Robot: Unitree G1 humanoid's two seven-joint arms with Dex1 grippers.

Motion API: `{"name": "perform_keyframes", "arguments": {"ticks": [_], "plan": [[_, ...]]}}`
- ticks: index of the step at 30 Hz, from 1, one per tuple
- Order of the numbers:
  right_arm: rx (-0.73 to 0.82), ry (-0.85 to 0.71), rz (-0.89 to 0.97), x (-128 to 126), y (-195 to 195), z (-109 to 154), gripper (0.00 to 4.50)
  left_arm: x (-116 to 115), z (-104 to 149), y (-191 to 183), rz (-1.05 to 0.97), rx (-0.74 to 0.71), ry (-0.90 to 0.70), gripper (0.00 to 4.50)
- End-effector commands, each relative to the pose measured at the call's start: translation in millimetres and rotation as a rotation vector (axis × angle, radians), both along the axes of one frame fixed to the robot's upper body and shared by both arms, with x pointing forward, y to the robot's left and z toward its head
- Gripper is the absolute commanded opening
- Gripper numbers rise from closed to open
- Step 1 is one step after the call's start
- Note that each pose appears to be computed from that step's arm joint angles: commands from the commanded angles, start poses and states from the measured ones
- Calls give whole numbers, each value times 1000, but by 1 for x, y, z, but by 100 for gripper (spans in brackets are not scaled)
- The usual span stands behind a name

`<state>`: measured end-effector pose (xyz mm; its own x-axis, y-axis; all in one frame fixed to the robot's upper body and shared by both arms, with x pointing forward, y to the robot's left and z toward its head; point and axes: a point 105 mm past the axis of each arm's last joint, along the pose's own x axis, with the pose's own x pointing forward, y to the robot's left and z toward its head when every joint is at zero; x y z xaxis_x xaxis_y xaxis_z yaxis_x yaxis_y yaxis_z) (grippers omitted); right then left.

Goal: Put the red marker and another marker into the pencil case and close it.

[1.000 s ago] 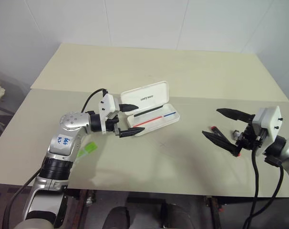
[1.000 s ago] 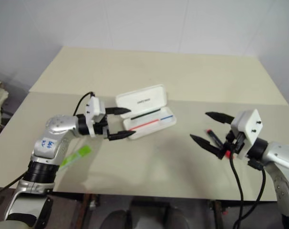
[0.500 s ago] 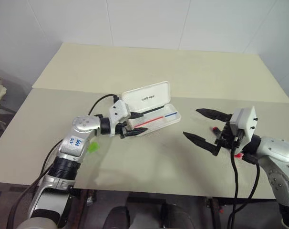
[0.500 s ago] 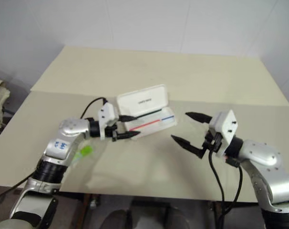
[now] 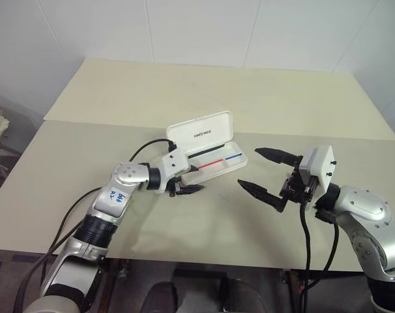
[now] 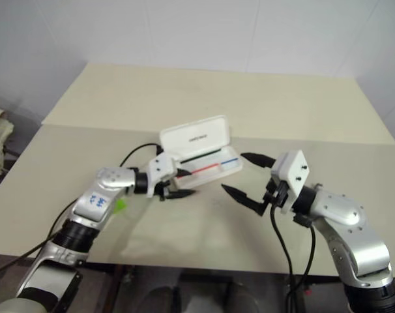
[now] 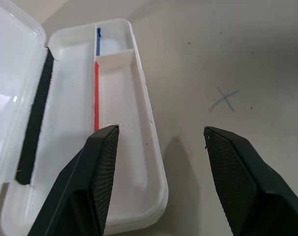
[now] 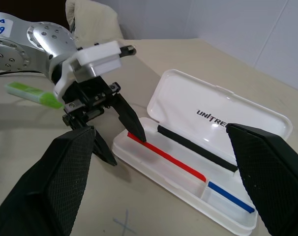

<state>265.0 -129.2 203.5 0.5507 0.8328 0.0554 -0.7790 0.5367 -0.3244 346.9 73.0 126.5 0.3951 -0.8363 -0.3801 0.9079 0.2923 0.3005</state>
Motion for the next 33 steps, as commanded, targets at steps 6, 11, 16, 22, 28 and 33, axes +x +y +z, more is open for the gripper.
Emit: {"name": "perform_keyframes", "arguments": {"ticks": [6,11,16,22,28,33], "plan": [[2,-71,17,-11,6,12,450,3,12,-13,-39,68,-12,291],[-56,-13,37,-17,-6,1,450,-4,11,-16,-74,107,13,291],[-118,33,28,-18,-27,-5,450,-7,6,-12,-60,158,35,291],[-174,73,42,-21,-43,-9,450,-6,-2,0,-17,199,67,291],[-174,54,45,-18,-42,-2,450,-4,-13,11,30,229,109,236],[-171,43,58,-19,-37,2,450,-5,-21,14,32,263,128,67]]}}
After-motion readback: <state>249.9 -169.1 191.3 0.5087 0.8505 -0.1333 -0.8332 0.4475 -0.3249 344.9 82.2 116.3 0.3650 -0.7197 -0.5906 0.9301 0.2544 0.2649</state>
